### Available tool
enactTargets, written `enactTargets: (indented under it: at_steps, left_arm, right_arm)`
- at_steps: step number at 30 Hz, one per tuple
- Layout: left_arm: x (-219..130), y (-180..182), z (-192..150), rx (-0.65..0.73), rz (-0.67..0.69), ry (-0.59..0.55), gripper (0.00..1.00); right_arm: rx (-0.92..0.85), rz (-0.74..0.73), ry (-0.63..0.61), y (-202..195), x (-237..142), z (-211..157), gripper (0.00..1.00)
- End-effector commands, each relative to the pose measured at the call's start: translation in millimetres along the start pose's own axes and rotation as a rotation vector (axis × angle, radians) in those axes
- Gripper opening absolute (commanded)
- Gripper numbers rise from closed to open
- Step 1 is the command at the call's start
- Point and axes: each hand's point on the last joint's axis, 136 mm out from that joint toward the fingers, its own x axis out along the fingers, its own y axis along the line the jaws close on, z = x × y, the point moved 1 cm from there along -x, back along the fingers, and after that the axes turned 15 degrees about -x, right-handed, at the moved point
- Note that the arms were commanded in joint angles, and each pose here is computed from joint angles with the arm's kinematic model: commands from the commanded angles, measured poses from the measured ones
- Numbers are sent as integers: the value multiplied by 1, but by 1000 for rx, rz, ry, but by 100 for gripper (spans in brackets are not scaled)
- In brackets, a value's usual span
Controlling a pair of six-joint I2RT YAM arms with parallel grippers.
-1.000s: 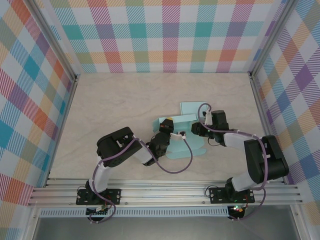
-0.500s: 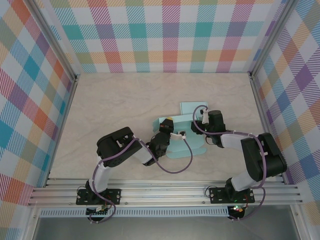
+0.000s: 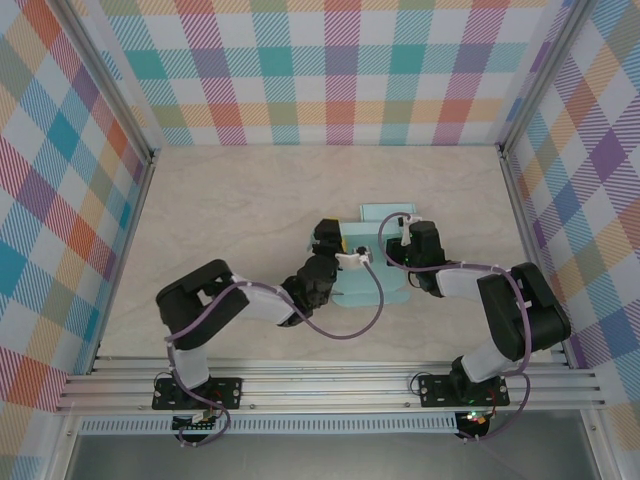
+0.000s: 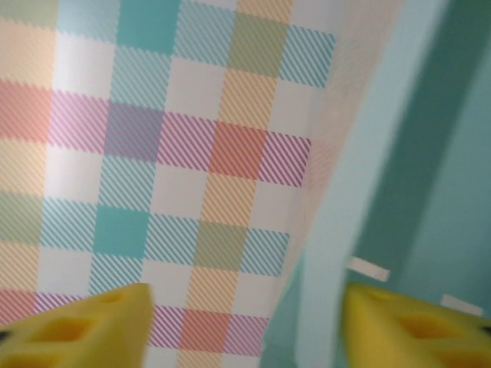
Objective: Fold the paper box
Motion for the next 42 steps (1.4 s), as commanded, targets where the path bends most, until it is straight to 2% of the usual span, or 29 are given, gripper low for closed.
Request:
enactTargets:
  at_steps: [1, 5, 7, 12, 14, 17, 19, 22, 29, 42]
  left_arm:
    - [-17, 22, -3, -289, -17, 47, 83]
    - [-37, 49, -1, -550, -56, 55, 91]
    - [-49, 67, -3, -688, -52, 58, 100]
    - [-73, 108, -26, -1060, 2, 101, 100]
    - [-78, 117, -44, -1222, 21, 156, 100]
    - [-85, 124, -81, -1449, 117, 283, 100]
    - [-84, 120, -93, -1563, 91, 357, 100]
    - [-77, 104, -94, -1615, -22, 464, 100]
    - [-52, 66, -84, -1590, -173, 643, 100]
    - [-35, 28, -91, -1543, -214, 756, 100]
  right_arm:
    - [-35, -19, -45, 2, -1, 13, 8]
    - [-65, -27, -42, 5, -3, 15, 7]
    - [-82, -30, -43, 7, -6, 18, 7]
    - [-113, -13, -37, 12, -12, 22, 0]
    - [-122, -6, -39, 13, -15, 23, 0]
    - [-127, 4, -39, 15, -17, 24, 0]
    - [-126, 16, -42, 17, -18, 26, 0]
    - [-121, 25, -42, 19, -18, 28, 0]
    - [-102, 42, -46, 21, -18, 30, 0]
    - [-87, 50, -55, 23, -19, 31, 0]
